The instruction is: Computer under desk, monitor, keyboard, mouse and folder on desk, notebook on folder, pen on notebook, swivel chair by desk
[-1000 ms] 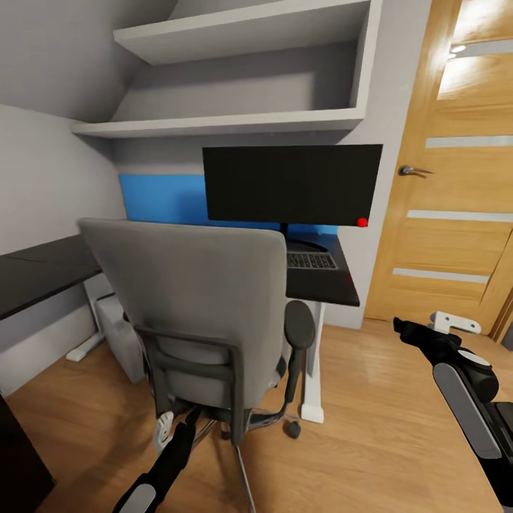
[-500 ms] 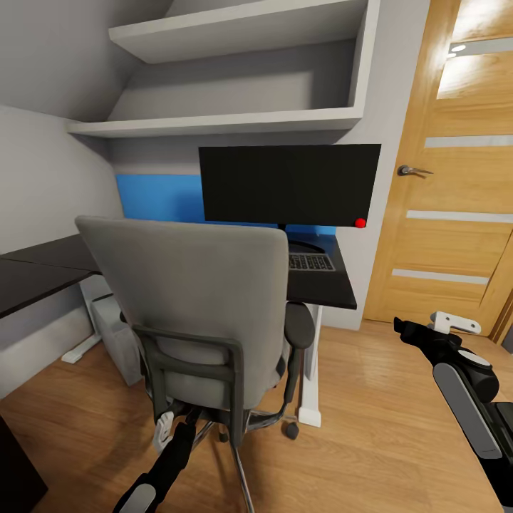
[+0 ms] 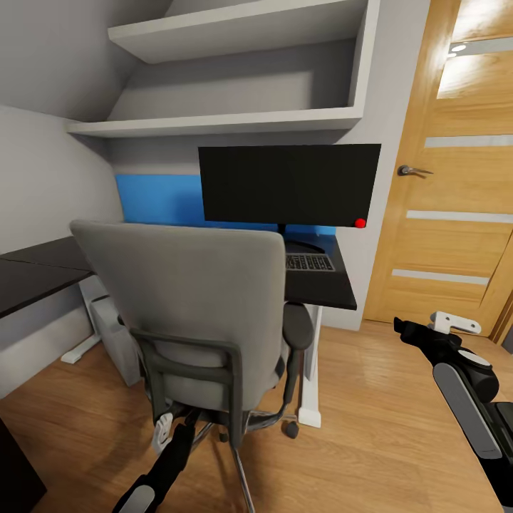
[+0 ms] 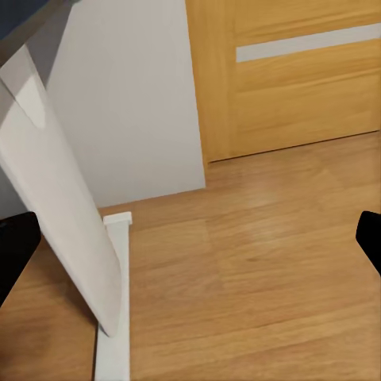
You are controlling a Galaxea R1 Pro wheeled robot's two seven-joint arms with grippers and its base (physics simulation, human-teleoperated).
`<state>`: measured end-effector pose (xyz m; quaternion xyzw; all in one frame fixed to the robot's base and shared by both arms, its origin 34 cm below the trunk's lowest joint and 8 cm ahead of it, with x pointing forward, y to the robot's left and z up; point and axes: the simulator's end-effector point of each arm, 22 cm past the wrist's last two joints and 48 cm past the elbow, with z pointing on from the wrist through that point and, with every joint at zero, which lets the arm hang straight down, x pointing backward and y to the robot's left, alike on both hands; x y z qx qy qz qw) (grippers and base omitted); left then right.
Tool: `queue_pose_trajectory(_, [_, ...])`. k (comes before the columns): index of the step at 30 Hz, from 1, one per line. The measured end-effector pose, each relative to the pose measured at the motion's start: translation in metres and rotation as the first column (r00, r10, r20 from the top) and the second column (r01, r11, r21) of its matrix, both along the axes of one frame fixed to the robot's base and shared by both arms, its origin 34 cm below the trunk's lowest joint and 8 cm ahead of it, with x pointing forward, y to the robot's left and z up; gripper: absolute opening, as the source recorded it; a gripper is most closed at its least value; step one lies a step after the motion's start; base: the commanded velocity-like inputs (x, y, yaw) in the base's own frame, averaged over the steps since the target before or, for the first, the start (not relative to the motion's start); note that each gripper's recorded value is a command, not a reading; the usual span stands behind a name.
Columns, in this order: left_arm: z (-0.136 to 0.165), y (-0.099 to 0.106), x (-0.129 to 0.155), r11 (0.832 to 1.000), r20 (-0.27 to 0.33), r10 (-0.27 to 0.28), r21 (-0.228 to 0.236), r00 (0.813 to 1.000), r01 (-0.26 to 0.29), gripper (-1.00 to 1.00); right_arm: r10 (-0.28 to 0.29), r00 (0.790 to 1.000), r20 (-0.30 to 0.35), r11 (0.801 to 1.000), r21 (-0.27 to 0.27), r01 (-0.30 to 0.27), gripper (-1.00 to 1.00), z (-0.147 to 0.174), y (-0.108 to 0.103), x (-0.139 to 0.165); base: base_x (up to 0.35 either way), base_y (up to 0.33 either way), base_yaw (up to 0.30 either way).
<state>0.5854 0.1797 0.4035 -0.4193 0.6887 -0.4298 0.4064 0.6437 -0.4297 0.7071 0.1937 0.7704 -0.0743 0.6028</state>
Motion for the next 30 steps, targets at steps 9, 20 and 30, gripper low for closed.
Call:
queue_pose_trajectory(9, [-0.01, 0.011, -0.004, 1.0, -0.027, 0.015, 0.004, 1.0, -0.014, 1.0, -0.001, 1.0, 0.0, 1.0, -0.002, 0.001, 1.0, 0.0, -0.001, 0.0, 0.0, 0.0, 0.0])
queue_pose_trajectory(20, [-0.016, 0.01, -0.008, 1.0, -0.042, 0.009, 0.003, 0.999, -0.008, 1.0, -0.001, 1.0, 0.0, 1.0, -0.003, 0.001, 1.0, 0.001, -0.001, 0.0, 0.096, 0.0, 0.0])
queue_pose_trajectory(30, [-0.016, 0.01, -0.008, 1.0, -0.043, 0.01, 0.008, 0.999, -0.01, 1.0, -0.001, 1.0, 0.0, 1.0, -0.002, 0.001, 1.0, 0.0, -0.001, 0.0, 0.037, 0.0, 0.0])
